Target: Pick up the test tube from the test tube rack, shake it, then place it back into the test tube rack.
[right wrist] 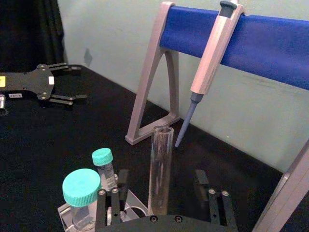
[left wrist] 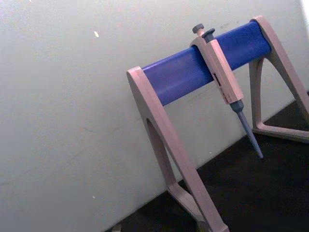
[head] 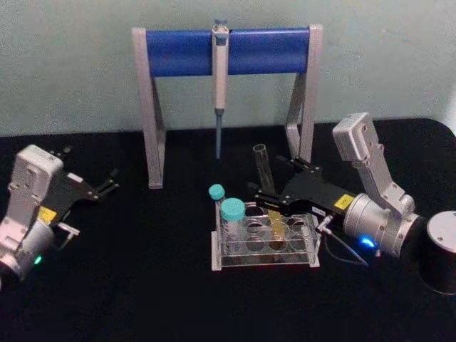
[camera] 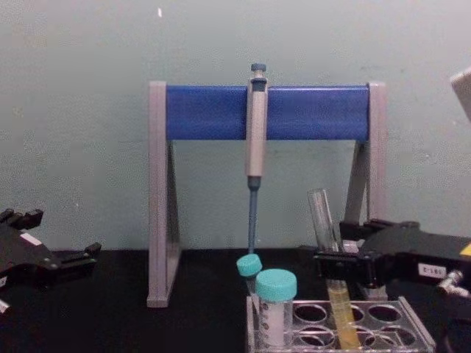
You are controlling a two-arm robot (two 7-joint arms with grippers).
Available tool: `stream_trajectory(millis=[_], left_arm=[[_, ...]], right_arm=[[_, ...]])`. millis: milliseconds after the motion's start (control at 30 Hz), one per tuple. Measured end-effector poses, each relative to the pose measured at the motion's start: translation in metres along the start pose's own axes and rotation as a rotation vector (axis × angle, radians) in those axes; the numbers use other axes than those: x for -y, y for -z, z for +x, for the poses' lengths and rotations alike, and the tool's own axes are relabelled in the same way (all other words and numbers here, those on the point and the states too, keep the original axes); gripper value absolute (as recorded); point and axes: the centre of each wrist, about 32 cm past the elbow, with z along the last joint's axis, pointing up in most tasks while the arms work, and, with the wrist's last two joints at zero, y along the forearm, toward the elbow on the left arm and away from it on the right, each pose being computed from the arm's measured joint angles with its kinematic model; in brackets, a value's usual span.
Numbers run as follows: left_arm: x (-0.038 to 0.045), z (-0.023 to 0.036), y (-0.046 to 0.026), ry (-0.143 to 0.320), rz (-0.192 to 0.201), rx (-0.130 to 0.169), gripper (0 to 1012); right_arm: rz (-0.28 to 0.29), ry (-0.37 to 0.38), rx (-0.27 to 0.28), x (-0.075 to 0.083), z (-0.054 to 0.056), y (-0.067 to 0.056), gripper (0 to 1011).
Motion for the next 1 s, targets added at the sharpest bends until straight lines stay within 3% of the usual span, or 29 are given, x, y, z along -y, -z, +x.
stream_trajectory(millis=[267,667,1000], left_arm=[[0.0,0.0,0.0,0.0,0.0,0.0,1001],[0.0,0.0,0.0,0.0,0.0,0.0,1001],[0.0,0.0,0.0,0.0,0.0,0.0,1001]], right_arm=[[0.0,0.0,0.0,0.0,-0.0001,0.0,683],[0.0,0.0,-0.001,0.0001,-0.0002,-0.0001,257],[0.001,0.0,-0.001,0.0,-0.0002,-0.0002,228]])
